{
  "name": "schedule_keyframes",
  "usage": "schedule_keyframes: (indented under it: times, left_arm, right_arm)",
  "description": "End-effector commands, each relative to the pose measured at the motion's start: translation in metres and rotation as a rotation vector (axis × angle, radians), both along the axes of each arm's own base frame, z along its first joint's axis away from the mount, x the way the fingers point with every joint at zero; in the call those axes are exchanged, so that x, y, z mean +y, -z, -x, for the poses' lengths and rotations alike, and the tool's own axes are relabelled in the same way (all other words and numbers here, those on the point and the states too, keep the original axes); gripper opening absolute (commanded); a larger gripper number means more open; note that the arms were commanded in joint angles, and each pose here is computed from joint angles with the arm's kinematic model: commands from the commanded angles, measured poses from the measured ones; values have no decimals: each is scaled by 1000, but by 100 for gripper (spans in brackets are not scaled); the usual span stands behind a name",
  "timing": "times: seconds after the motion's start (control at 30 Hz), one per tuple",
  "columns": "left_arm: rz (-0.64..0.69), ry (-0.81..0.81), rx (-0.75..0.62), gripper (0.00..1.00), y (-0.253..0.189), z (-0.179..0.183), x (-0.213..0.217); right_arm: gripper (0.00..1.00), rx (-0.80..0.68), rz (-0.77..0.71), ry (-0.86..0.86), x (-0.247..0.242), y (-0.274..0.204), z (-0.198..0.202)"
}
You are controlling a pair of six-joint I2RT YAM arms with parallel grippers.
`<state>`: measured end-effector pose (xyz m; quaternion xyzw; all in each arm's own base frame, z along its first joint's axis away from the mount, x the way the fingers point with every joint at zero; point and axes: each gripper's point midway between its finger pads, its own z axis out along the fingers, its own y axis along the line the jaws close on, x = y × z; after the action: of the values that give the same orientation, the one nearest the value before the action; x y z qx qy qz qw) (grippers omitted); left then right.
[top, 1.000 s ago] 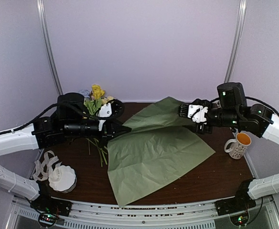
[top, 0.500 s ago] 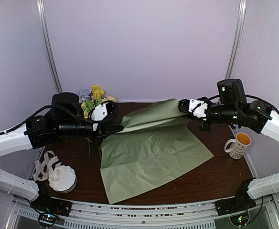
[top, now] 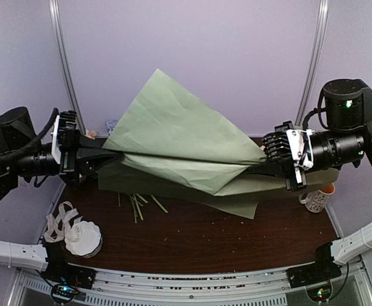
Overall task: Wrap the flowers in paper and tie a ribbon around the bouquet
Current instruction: Unfold the folded wrapping paper at the center of the board.
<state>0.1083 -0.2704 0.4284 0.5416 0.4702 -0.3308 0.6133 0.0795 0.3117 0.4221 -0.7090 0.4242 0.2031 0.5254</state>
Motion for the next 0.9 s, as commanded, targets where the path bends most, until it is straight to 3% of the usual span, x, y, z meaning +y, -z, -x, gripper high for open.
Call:
schedule_keyframes:
  times: [0.0,0.2,0.33,0.5,0.7,0.87]
  left_arm:
    - [-12,-30,4,0,-12,3,17]
    - [-19,-205,42,0,-33,-32,17]
    - [-67,-423,59,0,-42,-85,11]
    - [-121,-552,119,0,-43,-148,-7]
    - [-260,-582,264,0,21,-233,-42]
    - [-327,-709,348,0,71,-309,-46]
  right_arm:
    - [0,81,-9,32,-6,-18,10]
    - [0,154,-184,375,3,-41,-52]
    - [0,281,-327,628,-9,-52,-109]
    - [0,471,-450,865,-38,-45,-183]
    - [0,610,-417,1033,-44,29,-242]
    - [0,712,-452,1240,-81,79,-304]
